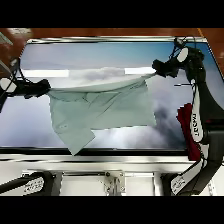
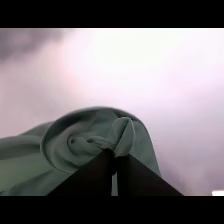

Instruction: Fold the shirts.

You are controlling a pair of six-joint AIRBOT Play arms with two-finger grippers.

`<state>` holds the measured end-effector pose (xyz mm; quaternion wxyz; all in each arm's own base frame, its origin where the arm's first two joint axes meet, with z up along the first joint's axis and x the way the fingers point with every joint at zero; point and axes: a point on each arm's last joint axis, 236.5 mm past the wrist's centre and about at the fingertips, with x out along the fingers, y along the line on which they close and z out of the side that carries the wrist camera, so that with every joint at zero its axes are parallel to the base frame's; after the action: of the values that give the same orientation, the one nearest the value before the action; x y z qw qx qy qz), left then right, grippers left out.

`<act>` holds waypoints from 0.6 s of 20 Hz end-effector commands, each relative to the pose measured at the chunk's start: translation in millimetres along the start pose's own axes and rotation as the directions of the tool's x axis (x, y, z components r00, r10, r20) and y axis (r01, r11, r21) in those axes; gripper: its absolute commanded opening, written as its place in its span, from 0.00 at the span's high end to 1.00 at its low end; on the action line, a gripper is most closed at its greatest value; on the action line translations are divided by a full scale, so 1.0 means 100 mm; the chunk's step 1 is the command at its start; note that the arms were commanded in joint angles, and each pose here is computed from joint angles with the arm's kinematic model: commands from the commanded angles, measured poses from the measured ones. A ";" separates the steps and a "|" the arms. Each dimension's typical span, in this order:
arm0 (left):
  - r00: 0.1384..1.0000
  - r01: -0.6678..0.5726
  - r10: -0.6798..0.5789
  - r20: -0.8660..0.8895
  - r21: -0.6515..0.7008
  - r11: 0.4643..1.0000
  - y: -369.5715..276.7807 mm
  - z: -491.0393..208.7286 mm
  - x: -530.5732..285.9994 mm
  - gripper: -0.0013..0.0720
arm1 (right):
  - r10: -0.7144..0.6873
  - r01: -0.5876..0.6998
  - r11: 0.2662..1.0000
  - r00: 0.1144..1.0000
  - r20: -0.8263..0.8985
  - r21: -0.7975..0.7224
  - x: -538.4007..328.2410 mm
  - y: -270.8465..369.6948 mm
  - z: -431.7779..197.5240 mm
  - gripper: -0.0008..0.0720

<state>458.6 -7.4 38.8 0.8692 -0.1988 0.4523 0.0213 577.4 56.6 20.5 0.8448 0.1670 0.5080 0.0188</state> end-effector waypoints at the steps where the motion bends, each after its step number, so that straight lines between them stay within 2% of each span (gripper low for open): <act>1: 0.990 0.050 -0.066 -0.125 -0.128 0.990 -0.05 -0.28 0.38 0.56 | 0.054 -0.050 0.998 0.993 -0.101 0.042 0.23 0.12 -0.26 0.22; 2: 0.987 0.041 -0.062 -0.151 -0.137 0.990 0.00 -0.31 0.34 0.38 | 0.059 -0.058 0.998 0.992 -0.108 0.016 0.14 0.12 -0.26 0.08; 3: 0.980 0.026 -0.055 -0.193 -0.151 0.988 0.10 -0.35 0.26 0.30 | 0.048 -0.053 0.998 0.992 -0.114 -0.040 0.01 0.08 -0.26 0.09; 4: 0.967 0.006 -0.047 -0.252 -0.160 0.987 0.24 -0.42 0.14 0.25 | 0.014 -0.025 0.996 0.992 -0.124 -0.090 -0.16 -0.03 -0.26 0.09; 7: 0.925 0.003 -0.037 -0.378 -0.091 0.996 0.72 -0.69 -0.27 0.24 | -0.100 0.061 0.985 0.966 -0.239 -0.164 -0.64 -0.56 -0.47 0.11; 8: 0.905 -0.002 -0.042 -0.423 -0.104 0.995 0.86 -0.85 -0.39 0.10 | -0.107 0.058 0.986 0.943 -0.316 -0.159 -0.75 -0.74 -0.62 0.21; 9: 0.879 -0.018 -0.054 -0.473 -0.146 0.989 1.01 -1.06 -0.48 0.02 | -0.085 0.032 0.990 0.916 -0.393 -0.140 -0.82 -0.87 -0.80 0.23; 11: 0.842 -0.053 -0.093 -0.531 -0.253 0.966 1.25 -1.48 -0.50 0.02 | 0.011 -0.034 0.999 0.874 -0.485 -0.038 -0.81 -0.99 -1.06 0.23; 12: 0.836 -0.032 -0.145 -0.530 -0.309 0.950 1.26 -1.62 -0.46 0.02 | 0.071 -0.070 0.997 0.861 -0.503 0.020 -0.78 -1.00 -1.14 0.17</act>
<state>328.7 59.9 -28.6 0.7158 -0.2884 0.6354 0.0273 467.8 -20.0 15.8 0.7394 0.1255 0.6596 0.0495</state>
